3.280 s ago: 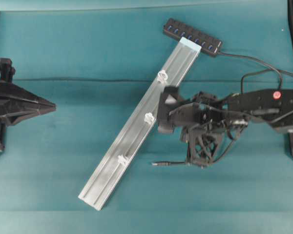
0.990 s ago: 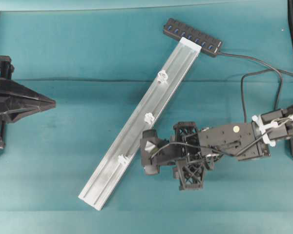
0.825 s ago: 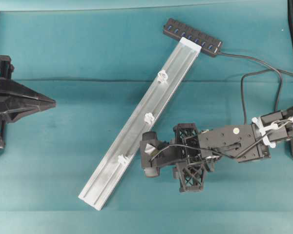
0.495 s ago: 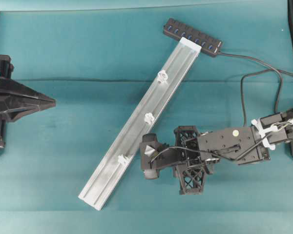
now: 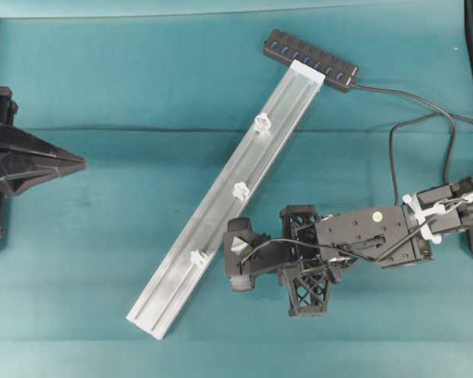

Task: Pass the USB cable through three rings with both arms.
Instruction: 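Grasp the black USB cable just behind the USB-A plug with the right gripper, then lift the cable and carry it toward the first ring near the hub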

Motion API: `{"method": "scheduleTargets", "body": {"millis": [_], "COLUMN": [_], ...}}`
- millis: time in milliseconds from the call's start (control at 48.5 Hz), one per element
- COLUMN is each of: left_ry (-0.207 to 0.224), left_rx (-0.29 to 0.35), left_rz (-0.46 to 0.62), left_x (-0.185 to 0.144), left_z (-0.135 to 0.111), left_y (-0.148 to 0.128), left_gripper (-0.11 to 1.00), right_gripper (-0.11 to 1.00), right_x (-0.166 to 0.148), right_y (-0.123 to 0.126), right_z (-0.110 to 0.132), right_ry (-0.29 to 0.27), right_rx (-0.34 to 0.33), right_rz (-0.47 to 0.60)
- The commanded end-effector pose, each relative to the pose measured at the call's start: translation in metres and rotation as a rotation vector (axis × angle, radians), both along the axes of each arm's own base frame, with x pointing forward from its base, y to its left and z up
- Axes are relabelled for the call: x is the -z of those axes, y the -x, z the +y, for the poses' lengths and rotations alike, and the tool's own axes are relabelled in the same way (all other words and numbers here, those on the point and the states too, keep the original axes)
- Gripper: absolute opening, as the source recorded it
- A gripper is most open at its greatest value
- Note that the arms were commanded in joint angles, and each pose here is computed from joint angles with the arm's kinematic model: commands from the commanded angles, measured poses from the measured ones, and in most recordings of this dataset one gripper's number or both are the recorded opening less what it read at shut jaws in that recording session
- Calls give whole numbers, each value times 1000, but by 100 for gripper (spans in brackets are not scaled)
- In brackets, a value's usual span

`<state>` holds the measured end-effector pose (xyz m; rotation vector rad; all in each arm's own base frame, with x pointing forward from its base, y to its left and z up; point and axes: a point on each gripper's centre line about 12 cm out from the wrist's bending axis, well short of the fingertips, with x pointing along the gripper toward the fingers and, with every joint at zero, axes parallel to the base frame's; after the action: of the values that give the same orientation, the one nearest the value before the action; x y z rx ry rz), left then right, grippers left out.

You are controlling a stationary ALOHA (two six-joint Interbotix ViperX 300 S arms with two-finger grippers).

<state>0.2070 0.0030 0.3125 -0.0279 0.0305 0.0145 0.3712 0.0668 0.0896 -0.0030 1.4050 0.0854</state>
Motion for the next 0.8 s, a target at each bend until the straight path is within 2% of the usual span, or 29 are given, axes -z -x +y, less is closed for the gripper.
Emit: {"method": "scheduleTargets", "body": {"millis": [0, 289, 598, 784], "left_ry": [-4, -2, -2, 7], "left_rx": [-1, -1, -1, 5], "left_rz": [-29, -31, -38, -49], "left_x": [-11, -12, -13, -16], "left_z": [0, 0, 0, -1], "left_y": [-1, -1, 0, 2], "left_gripper": [-1, -1, -1, -1], "right_gripper": [9, 8, 8, 8], "right_x": [10, -46, -115, -152], "right_y": [3, -2, 7, 15], "right_z": [-4, -21, -43, -70], "right_ry": [11, 4, 20, 37], "right_rx": [9, 34, -32, -63], "right_rz": [43, -9, -19, -29]}}
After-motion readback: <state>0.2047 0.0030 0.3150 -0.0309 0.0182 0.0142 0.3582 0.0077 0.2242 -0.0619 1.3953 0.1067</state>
